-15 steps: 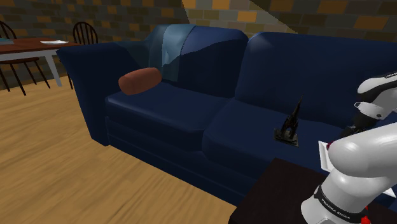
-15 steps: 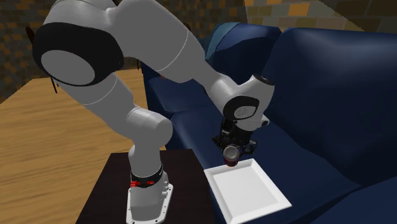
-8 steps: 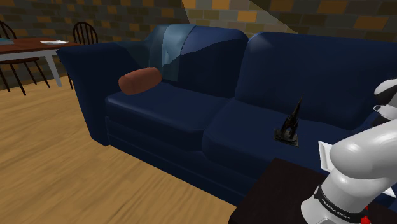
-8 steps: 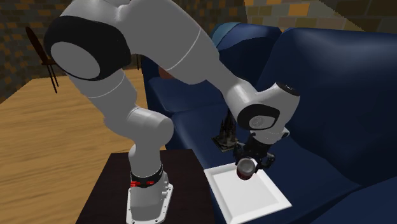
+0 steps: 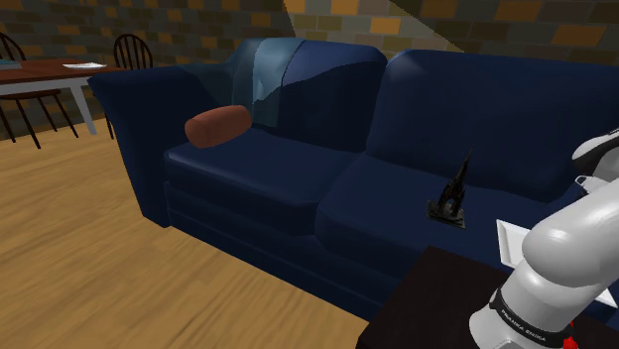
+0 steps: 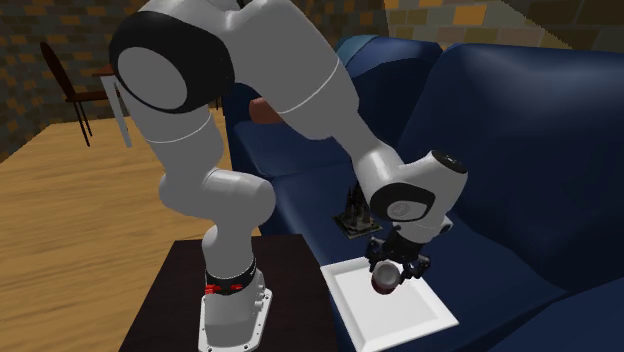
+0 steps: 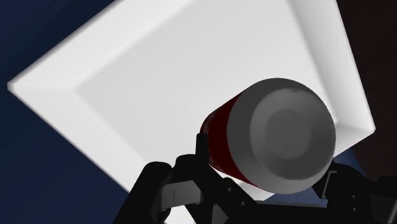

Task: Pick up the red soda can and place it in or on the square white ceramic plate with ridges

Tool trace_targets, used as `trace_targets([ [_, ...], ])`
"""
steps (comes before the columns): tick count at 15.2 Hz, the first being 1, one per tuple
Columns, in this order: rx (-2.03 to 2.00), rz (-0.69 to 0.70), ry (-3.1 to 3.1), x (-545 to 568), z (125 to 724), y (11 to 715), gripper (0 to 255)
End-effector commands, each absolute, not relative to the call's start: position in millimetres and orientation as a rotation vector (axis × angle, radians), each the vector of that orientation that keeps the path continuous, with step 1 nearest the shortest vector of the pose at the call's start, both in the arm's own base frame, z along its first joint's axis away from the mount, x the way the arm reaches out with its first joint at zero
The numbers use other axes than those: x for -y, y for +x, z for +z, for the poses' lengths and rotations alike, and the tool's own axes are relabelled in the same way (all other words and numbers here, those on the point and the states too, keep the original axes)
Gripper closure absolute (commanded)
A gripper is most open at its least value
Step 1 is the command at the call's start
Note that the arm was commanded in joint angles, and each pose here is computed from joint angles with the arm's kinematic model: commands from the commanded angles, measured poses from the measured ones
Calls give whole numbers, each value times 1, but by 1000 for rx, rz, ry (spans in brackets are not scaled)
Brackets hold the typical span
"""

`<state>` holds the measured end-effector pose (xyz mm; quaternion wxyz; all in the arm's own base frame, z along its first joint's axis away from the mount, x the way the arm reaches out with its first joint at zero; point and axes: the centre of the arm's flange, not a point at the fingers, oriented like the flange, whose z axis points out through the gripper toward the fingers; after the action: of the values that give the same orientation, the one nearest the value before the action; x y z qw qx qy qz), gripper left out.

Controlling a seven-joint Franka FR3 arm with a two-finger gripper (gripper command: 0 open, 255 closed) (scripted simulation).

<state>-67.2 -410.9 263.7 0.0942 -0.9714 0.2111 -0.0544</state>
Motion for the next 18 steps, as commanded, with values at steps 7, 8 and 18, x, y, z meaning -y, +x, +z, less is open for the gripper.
trace_targets([
  [7,-627,-161,-2883,411,233,-67,255],
  [8,-627,-161,-2883,411,233,-67,255],
  [18,-627,-161,-2883,411,233,-67,0],
])
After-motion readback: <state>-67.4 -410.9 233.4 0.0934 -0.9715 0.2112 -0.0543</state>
